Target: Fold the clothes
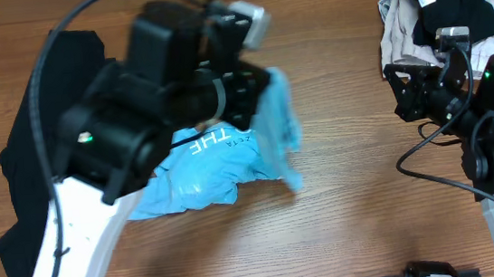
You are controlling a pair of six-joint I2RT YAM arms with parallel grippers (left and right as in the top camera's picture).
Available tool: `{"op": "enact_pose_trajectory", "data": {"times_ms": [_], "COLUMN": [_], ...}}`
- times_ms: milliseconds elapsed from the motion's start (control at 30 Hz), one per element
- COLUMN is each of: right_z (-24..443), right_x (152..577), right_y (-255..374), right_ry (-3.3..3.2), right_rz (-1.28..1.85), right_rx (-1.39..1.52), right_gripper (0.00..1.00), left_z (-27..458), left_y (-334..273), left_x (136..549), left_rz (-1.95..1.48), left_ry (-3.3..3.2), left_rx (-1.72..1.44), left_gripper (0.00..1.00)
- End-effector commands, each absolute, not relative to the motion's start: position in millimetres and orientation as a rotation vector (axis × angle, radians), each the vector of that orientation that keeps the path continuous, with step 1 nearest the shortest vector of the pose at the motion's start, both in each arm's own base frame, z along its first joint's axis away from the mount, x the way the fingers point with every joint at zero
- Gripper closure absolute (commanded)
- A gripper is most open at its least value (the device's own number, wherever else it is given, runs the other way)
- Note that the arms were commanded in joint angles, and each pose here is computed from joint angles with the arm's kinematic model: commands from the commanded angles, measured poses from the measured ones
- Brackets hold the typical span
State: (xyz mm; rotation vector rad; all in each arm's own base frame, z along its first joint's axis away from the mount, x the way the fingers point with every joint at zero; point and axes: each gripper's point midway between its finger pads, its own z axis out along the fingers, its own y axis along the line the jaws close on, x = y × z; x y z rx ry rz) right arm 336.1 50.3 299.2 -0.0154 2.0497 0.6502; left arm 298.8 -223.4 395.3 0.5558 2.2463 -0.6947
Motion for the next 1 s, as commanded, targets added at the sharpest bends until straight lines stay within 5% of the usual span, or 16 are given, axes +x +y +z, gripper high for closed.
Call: {"op": "enact_pose_trajectory", "data": {"times_ms": [0,333,700,967], "right_z": [295.8,244.8,165.2,176.0], "right_x": [342.5,361.6,364.9,371.3], "right_y": [56.0,120.4,223.6,224.7], "right_ry": [2.064,2.202,2.365,2.334], "right_rz": [0.664,0.8,0.947,0.96], "right_rx": [-0.035,-0.186,-0.369,-0.362], "right_gripper": [0.96,0.96,0.96,0.96], "left_z": [383.3,345.0,335.8,336.1], "left_y": [-142.3,-17.7,-7.8,-24.0], "left_x": [329.8,366.4,375.0,374.4], "left_rz": [-0.271,0.102,0.149,0.052], "left_ry": [2.308,2.459,2.48,2.481], "left_rx": [0.343,0.014,-0.003,0.039], "left_gripper": [0.96,0.96,0.96,0.96]}}
